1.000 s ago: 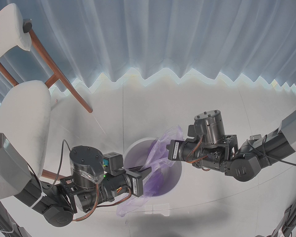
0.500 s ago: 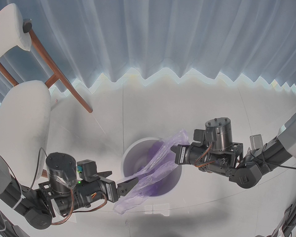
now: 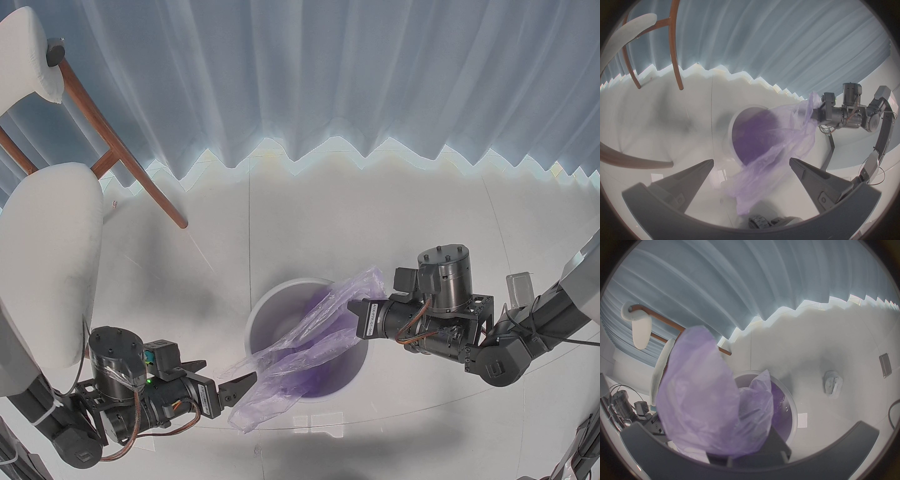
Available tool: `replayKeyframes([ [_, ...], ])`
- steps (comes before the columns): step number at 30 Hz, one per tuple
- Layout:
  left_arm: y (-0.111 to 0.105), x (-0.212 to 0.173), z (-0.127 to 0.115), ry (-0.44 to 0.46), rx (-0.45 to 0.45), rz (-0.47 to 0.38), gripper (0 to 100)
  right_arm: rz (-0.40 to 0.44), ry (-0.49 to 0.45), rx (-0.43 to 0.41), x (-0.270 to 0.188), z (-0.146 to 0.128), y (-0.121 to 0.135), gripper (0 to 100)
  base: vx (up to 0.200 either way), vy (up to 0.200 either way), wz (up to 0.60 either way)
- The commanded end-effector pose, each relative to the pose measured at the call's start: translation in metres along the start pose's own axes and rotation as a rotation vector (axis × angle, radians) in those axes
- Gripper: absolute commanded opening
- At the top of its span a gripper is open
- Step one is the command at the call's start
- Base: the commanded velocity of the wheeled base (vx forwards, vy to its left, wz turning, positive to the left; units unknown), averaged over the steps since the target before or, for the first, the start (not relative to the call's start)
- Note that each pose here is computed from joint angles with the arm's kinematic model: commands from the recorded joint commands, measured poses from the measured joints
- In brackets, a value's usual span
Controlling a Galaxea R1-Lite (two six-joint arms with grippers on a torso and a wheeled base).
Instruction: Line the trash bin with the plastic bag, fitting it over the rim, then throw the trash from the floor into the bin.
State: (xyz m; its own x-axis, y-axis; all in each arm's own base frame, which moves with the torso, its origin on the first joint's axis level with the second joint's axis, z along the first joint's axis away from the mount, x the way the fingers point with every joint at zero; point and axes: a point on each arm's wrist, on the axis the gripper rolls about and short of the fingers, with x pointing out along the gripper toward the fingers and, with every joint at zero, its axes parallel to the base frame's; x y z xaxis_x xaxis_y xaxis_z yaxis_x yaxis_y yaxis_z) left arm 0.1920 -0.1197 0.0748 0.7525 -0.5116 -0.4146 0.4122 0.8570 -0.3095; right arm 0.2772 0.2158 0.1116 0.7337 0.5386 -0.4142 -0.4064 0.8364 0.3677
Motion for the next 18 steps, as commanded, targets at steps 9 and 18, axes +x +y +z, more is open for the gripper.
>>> replayKeyframes([
  [9, 0.025, 0.05, -0.029, -0.022, 0.005, 0.025, 100, 0.005, -0.006, 0.002, -0.002, 0.001, 0.001, 0, 0.0, 0.0, 0.0],
  [18, 0.024, 0.043, -0.039, 0.057, 0.001, -0.057, 100, -0.003, 0.004, 0.005, 0.0, -0.002, -0.001, 0, 0.0, 0.0, 0.0],
])
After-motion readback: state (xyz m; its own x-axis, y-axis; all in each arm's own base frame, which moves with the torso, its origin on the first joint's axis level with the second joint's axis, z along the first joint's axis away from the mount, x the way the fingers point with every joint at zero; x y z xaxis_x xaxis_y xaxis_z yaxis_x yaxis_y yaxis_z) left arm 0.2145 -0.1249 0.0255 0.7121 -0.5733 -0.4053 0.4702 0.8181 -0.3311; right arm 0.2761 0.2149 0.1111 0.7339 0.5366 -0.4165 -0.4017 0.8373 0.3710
